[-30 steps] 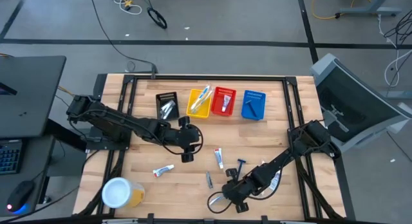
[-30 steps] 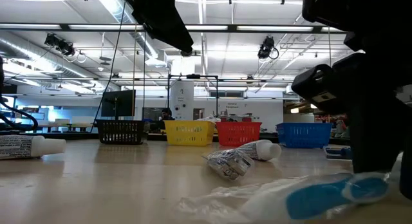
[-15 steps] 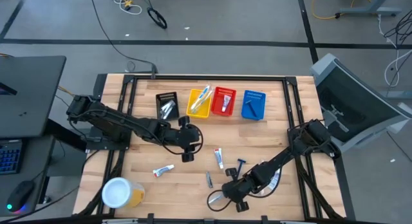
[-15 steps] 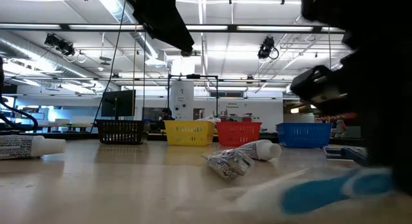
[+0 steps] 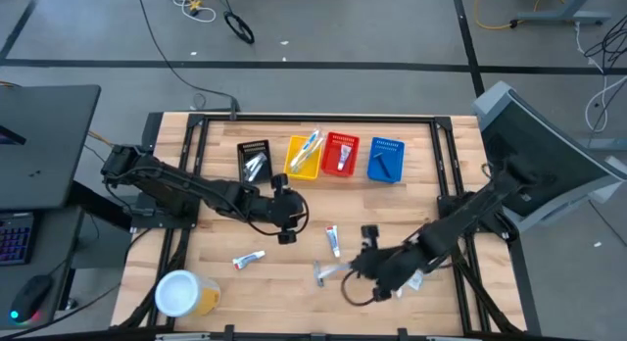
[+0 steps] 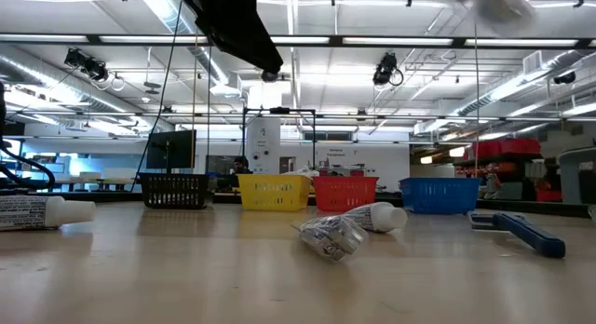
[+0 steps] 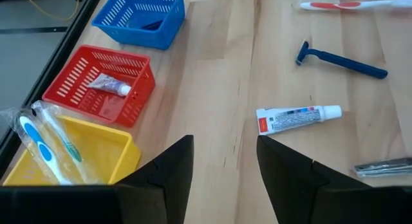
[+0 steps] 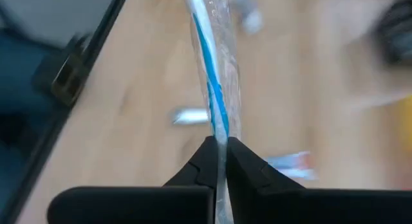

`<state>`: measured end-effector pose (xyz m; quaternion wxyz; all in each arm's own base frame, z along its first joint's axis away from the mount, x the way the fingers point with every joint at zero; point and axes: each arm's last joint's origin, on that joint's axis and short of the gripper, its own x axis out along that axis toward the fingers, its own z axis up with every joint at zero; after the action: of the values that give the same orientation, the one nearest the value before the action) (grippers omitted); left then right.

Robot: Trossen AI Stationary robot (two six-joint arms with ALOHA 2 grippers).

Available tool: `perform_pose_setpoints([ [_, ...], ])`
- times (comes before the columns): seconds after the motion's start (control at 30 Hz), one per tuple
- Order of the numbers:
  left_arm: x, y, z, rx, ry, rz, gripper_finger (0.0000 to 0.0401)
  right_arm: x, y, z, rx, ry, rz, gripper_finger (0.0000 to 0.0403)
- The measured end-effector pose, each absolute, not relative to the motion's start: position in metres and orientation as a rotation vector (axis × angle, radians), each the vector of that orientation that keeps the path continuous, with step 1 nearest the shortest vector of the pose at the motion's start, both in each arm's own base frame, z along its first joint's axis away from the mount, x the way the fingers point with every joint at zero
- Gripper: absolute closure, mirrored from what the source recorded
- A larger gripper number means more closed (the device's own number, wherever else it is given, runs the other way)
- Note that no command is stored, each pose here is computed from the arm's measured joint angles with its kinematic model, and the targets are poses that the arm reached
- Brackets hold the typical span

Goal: Pick & Place Travel size toiletries
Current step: Put the blue toothbrush into the yellow bin

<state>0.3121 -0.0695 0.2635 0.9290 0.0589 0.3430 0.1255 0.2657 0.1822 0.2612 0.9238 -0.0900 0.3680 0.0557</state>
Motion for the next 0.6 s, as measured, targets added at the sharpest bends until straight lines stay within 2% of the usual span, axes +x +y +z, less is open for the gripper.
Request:
perform_pose_setpoints([
  [0.13, 0.313, -0.071, 0.264, 0.121, 0.690, 0.252, 0.0223, 0.251, 0.167, 0.294, -0.268, 0.613, 0.040, 0.0386],
  [0.27, 0.317, -0.076, 0.268, 0.133, 0.614, 0.208, 0.0223, 0.240, 0.155, 0.304, -0.360, 0.550, -0.020, 0.0387],
  [0.4, 0.321, -0.083, 0.268, 0.145, 0.469, 0.165, 0.0223, 0.239, 0.150, 0.297, -0.413, 0.459, -0.097, 0.0387],
  [0.6, 0.320, -0.087, 0.258, 0.164, 0.265, 0.137, 0.0223, 0.245, 0.140, 0.267, -0.395, 0.314, -0.116, 0.0387],
])
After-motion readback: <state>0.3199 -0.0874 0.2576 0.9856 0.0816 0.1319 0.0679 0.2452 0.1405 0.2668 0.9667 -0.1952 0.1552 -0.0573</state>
